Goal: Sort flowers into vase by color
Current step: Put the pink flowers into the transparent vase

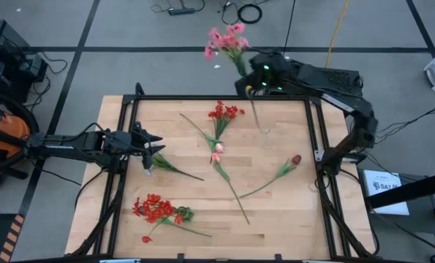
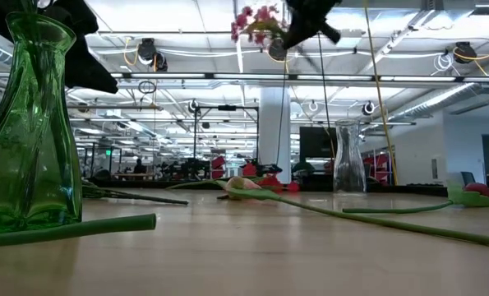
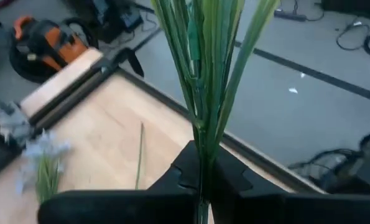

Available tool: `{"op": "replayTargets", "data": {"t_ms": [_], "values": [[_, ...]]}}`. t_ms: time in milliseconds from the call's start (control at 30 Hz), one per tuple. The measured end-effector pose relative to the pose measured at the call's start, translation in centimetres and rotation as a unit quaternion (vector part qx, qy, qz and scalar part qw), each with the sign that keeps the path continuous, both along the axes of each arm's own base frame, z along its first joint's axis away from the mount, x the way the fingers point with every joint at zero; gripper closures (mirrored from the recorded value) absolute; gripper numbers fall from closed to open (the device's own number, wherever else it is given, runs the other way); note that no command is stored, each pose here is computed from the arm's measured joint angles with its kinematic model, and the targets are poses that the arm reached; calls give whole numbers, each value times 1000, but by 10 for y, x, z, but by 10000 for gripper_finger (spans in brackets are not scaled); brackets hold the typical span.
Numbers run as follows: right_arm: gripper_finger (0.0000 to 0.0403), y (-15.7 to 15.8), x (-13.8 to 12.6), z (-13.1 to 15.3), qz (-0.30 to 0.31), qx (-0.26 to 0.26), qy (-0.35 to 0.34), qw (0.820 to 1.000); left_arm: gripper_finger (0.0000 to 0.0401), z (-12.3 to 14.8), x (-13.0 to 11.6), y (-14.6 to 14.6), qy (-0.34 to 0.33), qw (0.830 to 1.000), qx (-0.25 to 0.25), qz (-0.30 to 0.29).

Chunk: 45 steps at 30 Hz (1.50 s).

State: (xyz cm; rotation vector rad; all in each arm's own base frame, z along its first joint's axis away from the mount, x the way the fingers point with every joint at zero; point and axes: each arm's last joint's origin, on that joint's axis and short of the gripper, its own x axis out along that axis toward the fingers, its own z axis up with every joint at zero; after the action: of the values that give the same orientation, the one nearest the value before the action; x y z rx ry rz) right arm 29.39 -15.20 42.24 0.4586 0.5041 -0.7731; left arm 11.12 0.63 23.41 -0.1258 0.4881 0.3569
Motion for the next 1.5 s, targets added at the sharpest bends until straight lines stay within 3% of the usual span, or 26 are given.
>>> {"op": "replayTargets", "data": {"t_ms": [200, 533, 667, 767, 900, 1033, 1300, 1500], "values": [[400, 39, -43, 20, -15, 26, 30, 999, 233, 0, 0, 0, 0, 1000, -4, -7], [402, 125, -74, 34, -21, -51, 62, 997, 233, 0, 0, 0, 0, 1000, -4, -8], [402, 150, -83, 19, -17, -75, 83, 994, 233, 0, 0, 0, 0, 1000, -5, -7], [402, 159, -99, -3, -18, -59, 82, 995, 233, 0, 0, 0, -1, 1000, -4, -7], [402, 166, -122, -36, -15, -29, 22, 999, 233, 0, 0, 0, -1, 1000, -4, -8], [403, 168, -137, -57, 27, -37, -100, 994, 233, 0, 0, 0, 0, 1000, -4, -7], [403, 168, -145, -90, 107, -160, -293, 937, 233, 0, 0, 0, 0, 1000, -5, -7], [403, 168, -147, -114, 113, -220, -354, 902, 233, 0, 0, 0, 0, 1000, -5, -7]]}}
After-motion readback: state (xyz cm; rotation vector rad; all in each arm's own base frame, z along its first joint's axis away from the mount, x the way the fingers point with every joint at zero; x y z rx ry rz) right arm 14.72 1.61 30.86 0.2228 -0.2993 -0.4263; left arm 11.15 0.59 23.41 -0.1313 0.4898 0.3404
